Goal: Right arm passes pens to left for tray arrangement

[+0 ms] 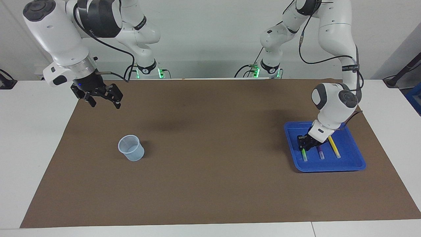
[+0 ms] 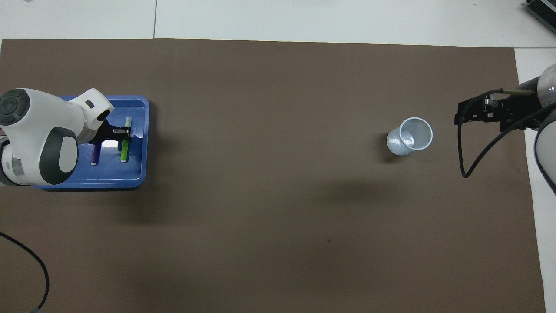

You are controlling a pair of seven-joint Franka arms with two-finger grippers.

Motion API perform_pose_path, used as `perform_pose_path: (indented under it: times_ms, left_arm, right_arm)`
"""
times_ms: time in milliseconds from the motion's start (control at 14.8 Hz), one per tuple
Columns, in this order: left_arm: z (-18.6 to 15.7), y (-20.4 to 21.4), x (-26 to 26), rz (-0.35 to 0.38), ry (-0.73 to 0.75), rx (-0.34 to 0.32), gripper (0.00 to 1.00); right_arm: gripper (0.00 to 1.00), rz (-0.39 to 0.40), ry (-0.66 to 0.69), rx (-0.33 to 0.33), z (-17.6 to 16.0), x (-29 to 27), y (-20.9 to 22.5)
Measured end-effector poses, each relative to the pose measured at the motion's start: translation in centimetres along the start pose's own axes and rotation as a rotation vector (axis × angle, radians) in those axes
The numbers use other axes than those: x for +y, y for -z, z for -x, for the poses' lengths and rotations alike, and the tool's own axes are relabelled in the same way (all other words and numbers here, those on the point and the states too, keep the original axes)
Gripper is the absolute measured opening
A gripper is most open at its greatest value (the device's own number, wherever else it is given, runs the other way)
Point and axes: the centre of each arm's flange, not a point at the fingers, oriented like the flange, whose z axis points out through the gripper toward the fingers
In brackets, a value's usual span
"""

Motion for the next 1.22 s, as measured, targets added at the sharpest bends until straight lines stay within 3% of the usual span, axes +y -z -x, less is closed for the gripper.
perform_pose_path:
  times_ms: [270,338,811,1216]
  left_arm:
    - [-0.3,1.0,-0.7,-0.011,0.011,0.002,0.93]
    - [-0.5,2.0,-1.1,-0.02,0.017,-0.005,1.0]
    - [0.3,11.2,0.3,-0.105,0.02,-0.024,1.0]
    - [2.6,14.8,4.5,-0.156,-0.013,-0.113,1.0]
  right_arm:
    - [1.0,0.0,0.0,-0.001,0.0,0.0,0.0]
    - [1.0,0.0,0.0,-0.001,0.0,0.0,0.0]
    - [1.0,0.0,0.0,-0.002,0.0,0.0,0.0]
    - [1.0,0.001,0.001,-0.005,0.1,0.0,0.0]
